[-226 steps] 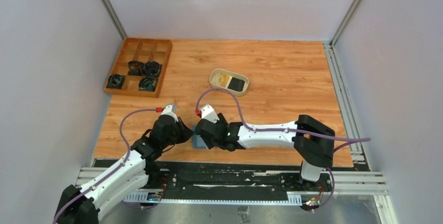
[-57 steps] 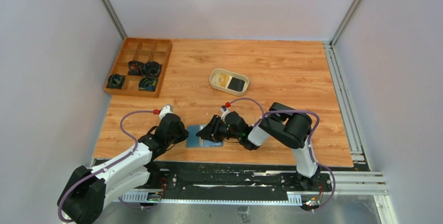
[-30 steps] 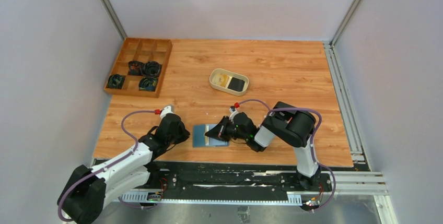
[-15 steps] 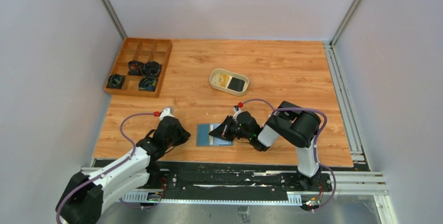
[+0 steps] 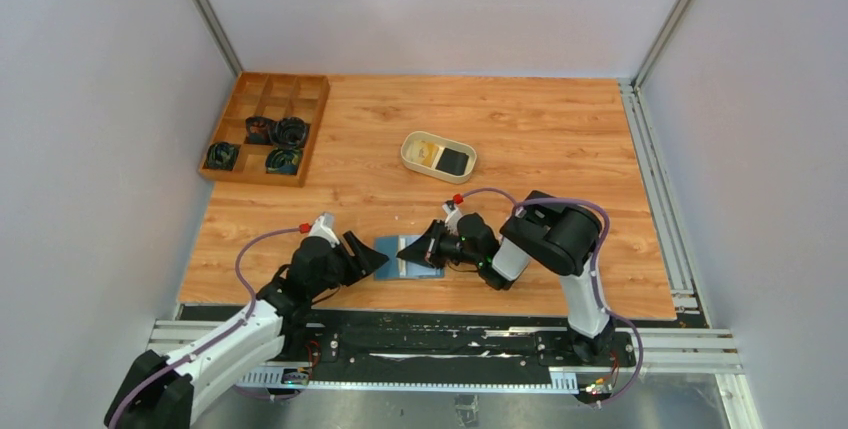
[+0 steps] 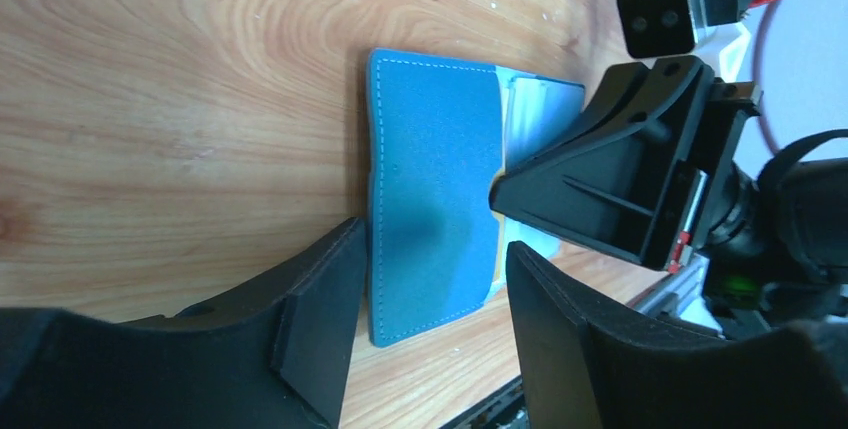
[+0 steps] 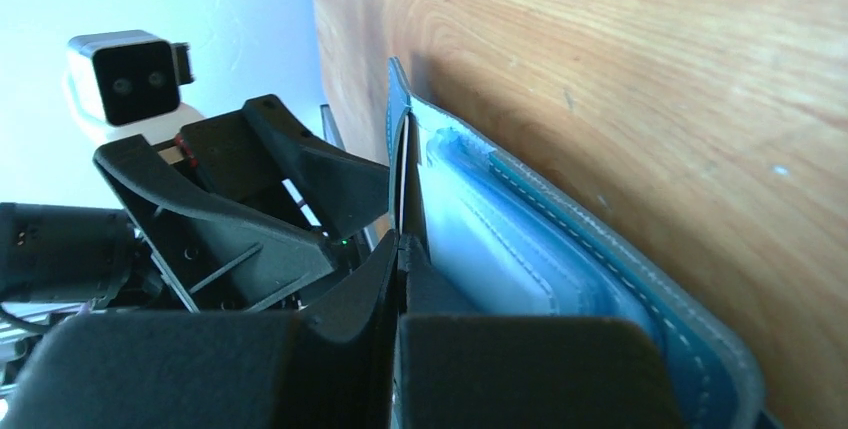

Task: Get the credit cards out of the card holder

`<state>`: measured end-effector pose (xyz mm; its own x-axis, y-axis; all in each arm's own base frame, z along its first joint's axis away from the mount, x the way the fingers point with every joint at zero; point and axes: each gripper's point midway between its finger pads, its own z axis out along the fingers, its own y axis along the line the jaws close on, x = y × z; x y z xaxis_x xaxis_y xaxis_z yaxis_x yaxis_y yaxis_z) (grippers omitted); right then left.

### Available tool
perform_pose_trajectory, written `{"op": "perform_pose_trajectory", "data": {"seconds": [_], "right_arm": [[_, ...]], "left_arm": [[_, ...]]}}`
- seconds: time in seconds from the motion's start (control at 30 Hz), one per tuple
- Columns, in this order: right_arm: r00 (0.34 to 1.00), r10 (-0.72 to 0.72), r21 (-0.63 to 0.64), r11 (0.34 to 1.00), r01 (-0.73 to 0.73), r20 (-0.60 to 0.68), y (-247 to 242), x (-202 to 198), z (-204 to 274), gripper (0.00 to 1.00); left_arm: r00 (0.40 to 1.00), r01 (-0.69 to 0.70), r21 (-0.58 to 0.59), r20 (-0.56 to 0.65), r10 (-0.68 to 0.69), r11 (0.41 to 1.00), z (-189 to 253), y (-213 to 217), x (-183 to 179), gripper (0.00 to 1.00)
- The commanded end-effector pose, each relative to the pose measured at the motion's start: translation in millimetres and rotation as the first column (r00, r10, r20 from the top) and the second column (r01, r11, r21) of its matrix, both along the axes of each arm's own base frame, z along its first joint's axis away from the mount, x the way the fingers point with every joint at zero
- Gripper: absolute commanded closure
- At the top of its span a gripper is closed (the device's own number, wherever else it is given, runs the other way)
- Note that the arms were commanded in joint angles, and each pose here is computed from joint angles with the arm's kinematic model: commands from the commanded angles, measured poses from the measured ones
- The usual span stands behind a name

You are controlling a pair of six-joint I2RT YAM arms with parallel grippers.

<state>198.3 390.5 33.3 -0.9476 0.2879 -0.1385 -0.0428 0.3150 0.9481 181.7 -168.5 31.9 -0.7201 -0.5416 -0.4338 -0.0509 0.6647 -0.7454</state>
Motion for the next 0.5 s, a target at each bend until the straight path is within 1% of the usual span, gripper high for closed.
{"op": "perform_pose_trajectory", "data": {"seconds": [0.0, 0.07, 0.17, 0.23, 0.27, 0.3, 0.47], "right_arm": [[1.000, -0.006, -0.039, 0.999, 0.005, -0.023, -12.0, -1.3, -34.6, 1.00], [1.000, -0.006, -0.006, 1.000, 0.006, -0.028, -11.3, -2.0, -32.0, 1.00], [0.999, -0.008, 0.002, 1.000, 0.008, -0.031, -14.3, -3.0, -33.0, 1.00], [1.000, -0.010, 0.000, 1.000, 0.010, -0.029, -16.6, -3.3, -33.1, 1.00], [1.000, -0.010, 0.001, 1.000, 0.010, -0.028, -17.3, -3.1, -32.7, 1.00], [1.000, -0.010, 0.002, 1.000, 0.010, -0.026, -17.7, -2.9, -31.9, 1.00], [1.000, -0.010, 0.006, 1.000, 0.010, -0.024, -19.7, -1.4, -30.0, 1.00]], "left_arm": [[0.998, 0.018, -0.060, -0.063, -0.022, 0.998, -23.7, -2.5, -17.8, 0.38], [0.998, 0.015, -0.071, -0.052, -0.019, 0.997, -19.4, -4.0, -15.5, 0.38], [0.999, -0.002, -0.083, -0.041, -0.001, 0.997, -14.8, -3.6, -12.1, 0.38], [0.999, -0.014, -0.088, -0.040, 0.010, 0.996, -13.8, -2.8, -11.1, 0.41], [0.999, -0.017, -0.090, -0.040, 0.014, 0.996, -13.6, -2.4, -11.1, 0.44], [0.999, -0.023, -0.092, -0.039, 0.019, 0.996, -12.9, -1.8, -10.7, 0.49], [0.998, -0.045, -0.103, -0.039, 0.041, 0.994, -10.7, -0.4, -8.8, 0.84]]}}
